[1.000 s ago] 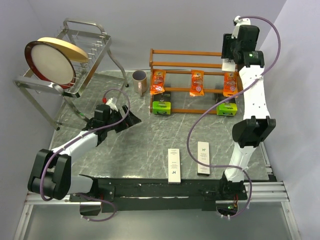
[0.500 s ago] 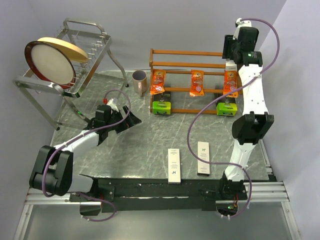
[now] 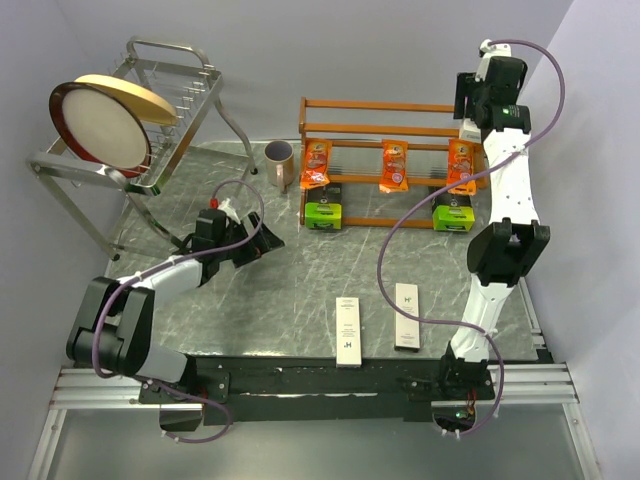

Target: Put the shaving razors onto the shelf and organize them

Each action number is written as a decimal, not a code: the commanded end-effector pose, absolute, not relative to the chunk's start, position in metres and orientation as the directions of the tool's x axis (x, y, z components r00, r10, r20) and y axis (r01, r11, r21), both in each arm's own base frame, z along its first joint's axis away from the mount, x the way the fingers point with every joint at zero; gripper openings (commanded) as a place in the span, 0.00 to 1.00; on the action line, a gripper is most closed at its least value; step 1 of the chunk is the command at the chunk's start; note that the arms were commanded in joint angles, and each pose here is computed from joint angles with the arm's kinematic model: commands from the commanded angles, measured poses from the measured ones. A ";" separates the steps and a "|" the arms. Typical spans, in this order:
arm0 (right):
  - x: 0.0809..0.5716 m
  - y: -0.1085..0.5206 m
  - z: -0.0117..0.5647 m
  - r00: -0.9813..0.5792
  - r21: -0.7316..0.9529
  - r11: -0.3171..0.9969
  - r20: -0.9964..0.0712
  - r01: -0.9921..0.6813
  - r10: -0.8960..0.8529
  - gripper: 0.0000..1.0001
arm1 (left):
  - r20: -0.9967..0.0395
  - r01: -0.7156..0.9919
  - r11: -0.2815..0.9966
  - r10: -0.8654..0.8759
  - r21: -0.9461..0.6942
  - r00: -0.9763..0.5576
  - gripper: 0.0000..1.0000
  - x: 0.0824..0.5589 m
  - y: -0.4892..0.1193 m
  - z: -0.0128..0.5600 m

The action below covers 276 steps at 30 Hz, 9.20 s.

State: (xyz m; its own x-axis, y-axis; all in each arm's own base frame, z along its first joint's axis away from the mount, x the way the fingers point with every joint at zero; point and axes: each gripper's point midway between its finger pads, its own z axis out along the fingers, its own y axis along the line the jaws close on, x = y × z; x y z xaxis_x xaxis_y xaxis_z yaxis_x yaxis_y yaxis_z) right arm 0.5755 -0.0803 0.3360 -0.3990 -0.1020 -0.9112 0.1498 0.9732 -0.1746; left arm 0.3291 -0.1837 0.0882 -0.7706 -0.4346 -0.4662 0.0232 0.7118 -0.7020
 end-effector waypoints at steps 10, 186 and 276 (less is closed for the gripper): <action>0.573 -0.084 0.358 -0.347 -0.258 0.962 -0.913 0.091 -0.212 0.73 | -0.504 0.095 0.682 -0.433 -0.725 -0.747 0.99 0.350 -0.200 0.113; 0.573 0.076 0.393 -0.224 -0.074 0.997 -0.972 0.032 -0.065 0.60 | -0.470 -0.082 0.685 -0.576 -0.724 -0.669 0.99 0.383 -0.148 0.138; 0.498 0.072 0.496 -0.009 0.014 0.995 -1.000 0.095 0.015 0.91 | -0.442 -0.095 0.668 -0.585 -0.738 -0.680 1.00 0.391 -0.154 0.129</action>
